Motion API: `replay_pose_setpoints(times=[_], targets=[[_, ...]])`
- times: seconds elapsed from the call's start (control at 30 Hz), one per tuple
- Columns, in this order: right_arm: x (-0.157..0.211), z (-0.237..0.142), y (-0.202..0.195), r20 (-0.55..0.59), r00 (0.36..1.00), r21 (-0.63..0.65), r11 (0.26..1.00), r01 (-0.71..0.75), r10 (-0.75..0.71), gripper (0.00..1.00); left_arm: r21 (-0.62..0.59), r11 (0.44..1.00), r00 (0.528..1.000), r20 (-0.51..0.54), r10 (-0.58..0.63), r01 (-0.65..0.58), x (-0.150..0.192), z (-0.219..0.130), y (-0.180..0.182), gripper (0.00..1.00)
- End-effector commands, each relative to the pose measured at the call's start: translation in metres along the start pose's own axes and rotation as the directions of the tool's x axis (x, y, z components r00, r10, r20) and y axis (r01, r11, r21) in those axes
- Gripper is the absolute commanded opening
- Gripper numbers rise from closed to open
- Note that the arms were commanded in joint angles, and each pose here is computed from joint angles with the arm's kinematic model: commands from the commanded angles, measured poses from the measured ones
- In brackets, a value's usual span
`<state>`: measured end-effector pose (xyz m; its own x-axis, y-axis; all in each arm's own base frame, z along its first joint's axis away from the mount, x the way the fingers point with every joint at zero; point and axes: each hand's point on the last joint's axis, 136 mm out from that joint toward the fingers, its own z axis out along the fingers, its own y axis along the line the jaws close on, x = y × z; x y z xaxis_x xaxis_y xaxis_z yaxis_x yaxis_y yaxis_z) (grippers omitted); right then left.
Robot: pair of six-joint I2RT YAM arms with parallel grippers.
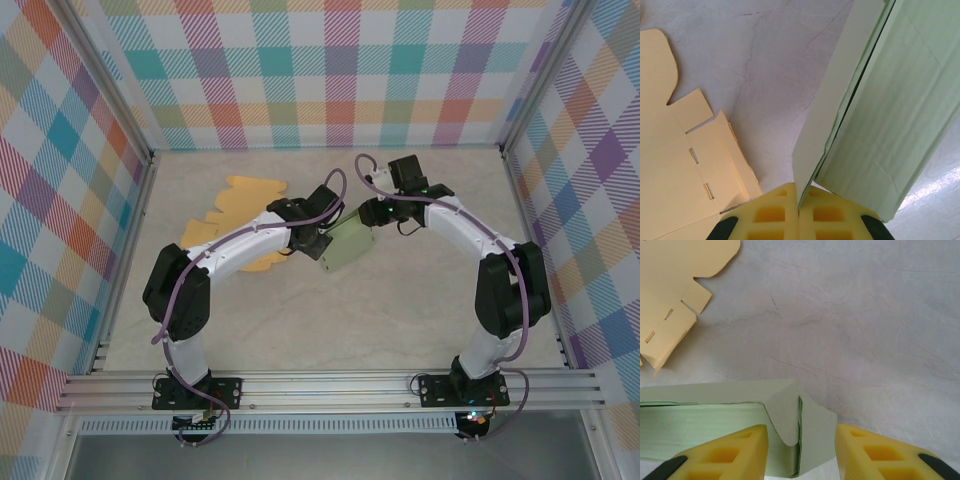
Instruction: Fold the paper box
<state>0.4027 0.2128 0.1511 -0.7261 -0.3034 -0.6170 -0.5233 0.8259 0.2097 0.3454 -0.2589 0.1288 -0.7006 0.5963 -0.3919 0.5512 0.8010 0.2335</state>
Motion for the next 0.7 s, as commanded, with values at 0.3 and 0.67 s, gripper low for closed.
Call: replay_pose_setpoints(times=[0.3, 0.67], targets=[[-0.008, 0.003, 0.013, 0.034, 0.999, -0.081, 0.996, 0.026, -0.024, 0.37, 0.014, 0.999, 0.999, 0.002, 0.035, -0.035, -0.002, -0.002, -0.006, 0.00], [0.001, 0.015, 0.006, 0.016, 1.000, -0.061, 0.998, 0.004, -0.003, 0.27, 0.035, 0.999, 0.999, 0.033, 0.011, -0.012, -0.008, -0.007, -0.009, 0.00]])
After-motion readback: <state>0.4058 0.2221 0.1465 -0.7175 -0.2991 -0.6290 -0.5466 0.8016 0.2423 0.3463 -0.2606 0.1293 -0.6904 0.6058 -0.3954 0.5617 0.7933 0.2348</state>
